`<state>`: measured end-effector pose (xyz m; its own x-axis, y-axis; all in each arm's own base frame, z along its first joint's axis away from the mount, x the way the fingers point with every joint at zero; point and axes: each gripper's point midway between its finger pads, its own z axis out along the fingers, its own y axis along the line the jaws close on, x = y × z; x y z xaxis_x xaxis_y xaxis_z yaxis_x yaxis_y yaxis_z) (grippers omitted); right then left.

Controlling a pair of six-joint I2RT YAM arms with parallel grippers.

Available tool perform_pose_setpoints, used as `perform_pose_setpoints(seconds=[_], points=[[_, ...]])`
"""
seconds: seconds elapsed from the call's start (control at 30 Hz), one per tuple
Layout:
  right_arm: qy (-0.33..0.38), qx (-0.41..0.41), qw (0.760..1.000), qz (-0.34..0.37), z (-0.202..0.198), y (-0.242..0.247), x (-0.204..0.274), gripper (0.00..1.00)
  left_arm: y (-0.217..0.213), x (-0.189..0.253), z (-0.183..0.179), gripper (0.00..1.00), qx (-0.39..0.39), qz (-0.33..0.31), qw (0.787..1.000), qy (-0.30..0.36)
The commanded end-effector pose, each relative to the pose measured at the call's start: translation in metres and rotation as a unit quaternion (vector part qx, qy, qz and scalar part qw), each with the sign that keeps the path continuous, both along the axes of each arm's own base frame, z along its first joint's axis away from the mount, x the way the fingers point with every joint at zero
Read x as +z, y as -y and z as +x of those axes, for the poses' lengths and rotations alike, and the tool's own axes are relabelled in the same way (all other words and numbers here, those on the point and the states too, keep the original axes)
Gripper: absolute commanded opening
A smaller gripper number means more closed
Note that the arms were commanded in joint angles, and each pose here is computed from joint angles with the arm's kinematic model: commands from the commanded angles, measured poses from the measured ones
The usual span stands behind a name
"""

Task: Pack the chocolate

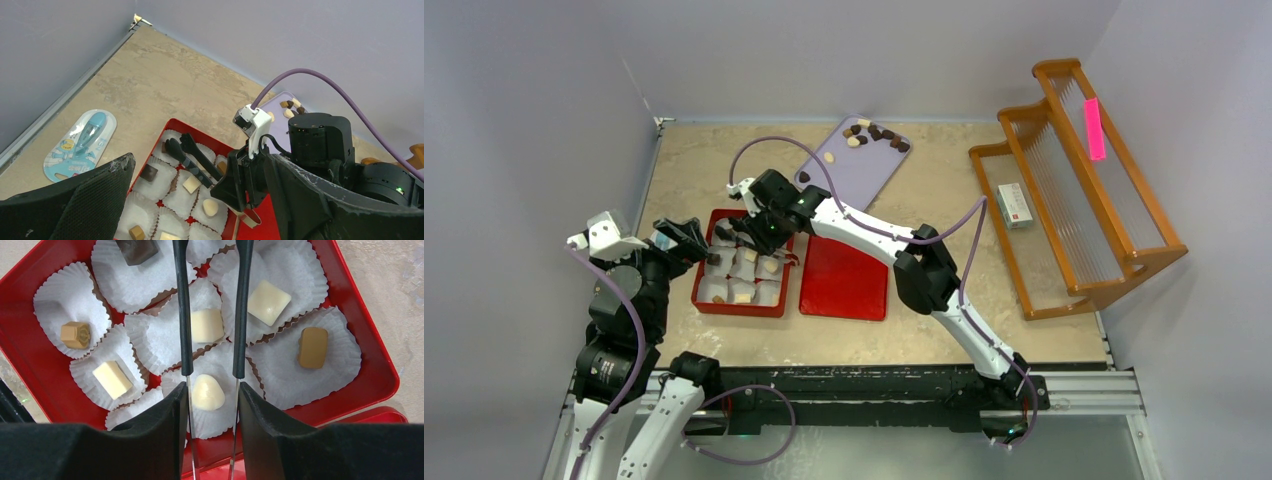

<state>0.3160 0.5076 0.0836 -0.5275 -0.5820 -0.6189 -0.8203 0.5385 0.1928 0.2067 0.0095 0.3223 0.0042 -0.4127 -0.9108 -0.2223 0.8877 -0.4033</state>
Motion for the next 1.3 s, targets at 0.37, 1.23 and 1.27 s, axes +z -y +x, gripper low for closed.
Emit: perform_pose_setpoints(seconds=[0.37,1.23,1.27], points=[[0.045,0.008,0.996,0.070,-0.002,-0.007,0.067,0.36,0.002,0.002,0.005,1.00,-0.001,-0.004,1.000,0.006],[0.074,-0.344,0.935,-0.049,0.059,0.274,0.070,0.36,0.021,-0.008,0.017,1.00,-0.052,0.005,0.999,-0.013],[0.064,-0.357,0.929,-0.066,0.058,0.287,0.062,0.36,0.021,-0.007,0.017,1.00,-0.052,0.004,0.999,-0.013]])
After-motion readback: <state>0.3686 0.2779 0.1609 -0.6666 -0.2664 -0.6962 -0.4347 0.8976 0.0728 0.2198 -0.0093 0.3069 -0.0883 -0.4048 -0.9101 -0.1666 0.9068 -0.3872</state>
